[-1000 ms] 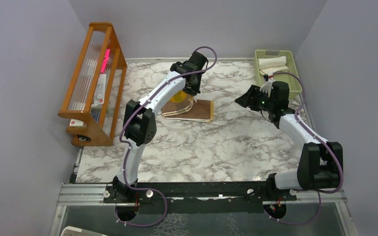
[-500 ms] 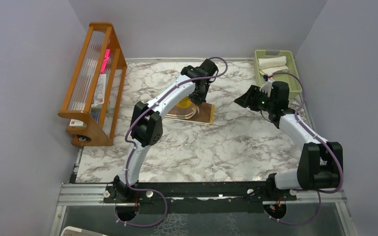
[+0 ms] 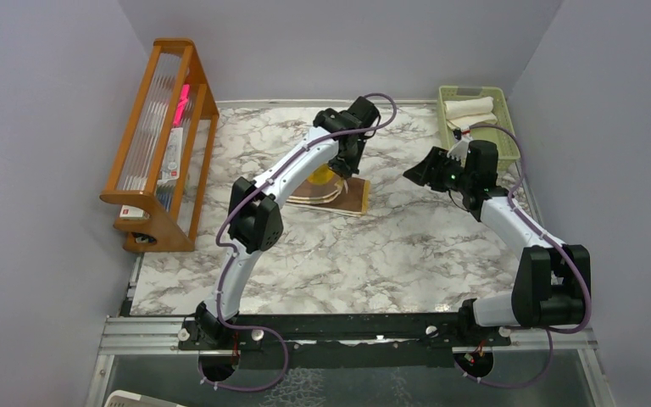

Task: Roll the towels
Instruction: Fold the towel at the center of the board.

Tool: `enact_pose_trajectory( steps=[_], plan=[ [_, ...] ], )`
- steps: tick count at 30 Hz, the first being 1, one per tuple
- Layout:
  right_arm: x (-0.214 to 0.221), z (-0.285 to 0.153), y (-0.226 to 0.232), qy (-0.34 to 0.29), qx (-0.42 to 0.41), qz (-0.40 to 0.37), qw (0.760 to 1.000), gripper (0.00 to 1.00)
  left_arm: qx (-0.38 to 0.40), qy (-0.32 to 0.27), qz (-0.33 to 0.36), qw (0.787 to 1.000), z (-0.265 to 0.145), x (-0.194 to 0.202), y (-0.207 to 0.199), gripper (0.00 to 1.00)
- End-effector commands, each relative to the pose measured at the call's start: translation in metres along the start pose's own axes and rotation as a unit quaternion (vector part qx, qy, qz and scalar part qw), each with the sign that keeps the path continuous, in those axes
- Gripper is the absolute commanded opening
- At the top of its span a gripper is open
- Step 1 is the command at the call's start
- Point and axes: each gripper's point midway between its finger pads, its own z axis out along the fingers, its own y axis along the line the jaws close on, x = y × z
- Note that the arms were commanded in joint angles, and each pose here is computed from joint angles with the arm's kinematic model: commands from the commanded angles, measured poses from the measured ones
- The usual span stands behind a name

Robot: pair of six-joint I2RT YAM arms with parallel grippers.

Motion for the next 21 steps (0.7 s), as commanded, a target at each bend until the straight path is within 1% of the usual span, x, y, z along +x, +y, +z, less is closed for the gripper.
enact_pose_trajectory(
  steps=[1, 3, 5, 8, 11, 15, 17, 19, 21],
  plan=[
    [0.003, -0.002, 0.003, 0.004, -0.008, -0.009, 1.000, 0.56, 0.013, 0.041, 0.016, 0.999, 0.021, 0.021, -0.015, 0.00],
    [0.003, -0.003, 0.003, 0.004, -0.007, -0.010, 1.000, 0.56, 0.016, 0.048, 0.019, 0.999, 0.028, 0.024, -0.018, 0.00],
    [0.003, -0.003, 0.003, 0.004, -0.007, -0.010, 1.000, 0.56, 0.019, 0.055, 0.023, 0.998, 0.032, 0.028, -0.021, 0.04],
    [0.002, -0.003, 0.003, 0.002, -0.006, -0.013, 1.000, 0.58, 0.030, 0.060, 0.031, 0.997, 0.035, 0.031, -0.027, 0.14],
    [0.002, -0.002, 0.001, 0.002, -0.003, -0.013, 1.000, 0.58, 0.047, 0.054, 0.034, 0.997, 0.031, 0.028, -0.033, 0.29],
    [0.001, -0.002, -0.001, -0.001, 0.004, -0.015, 1.000, 0.59, 0.090, 0.014, 0.029, 0.995, 0.006, 0.006, -0.042, 0.36],
    [0.002, -0.003, -0.003, -0.003, 0.007, -0.016, 1.000, 0.59, 0.110, -0.022, 0.015, 0.994, -0.012, -0.013, -0.040, 0.39],
    [0.002, -0.004, -0.003, -0.006, 0.010, -0.024, 1.000, 0.59, 0.123, -0.057, -0.003, 0.991, -0.030, -0.030, -0.031, 0.40],
    [0.000, -0.003, -0.001, -0.010, 0.024, -0.047, 0.999, 0.58, 0.128, -0.086, -0.029, 0.988, -0.040, -0.043, -0.011, 0.40]
  ],
)
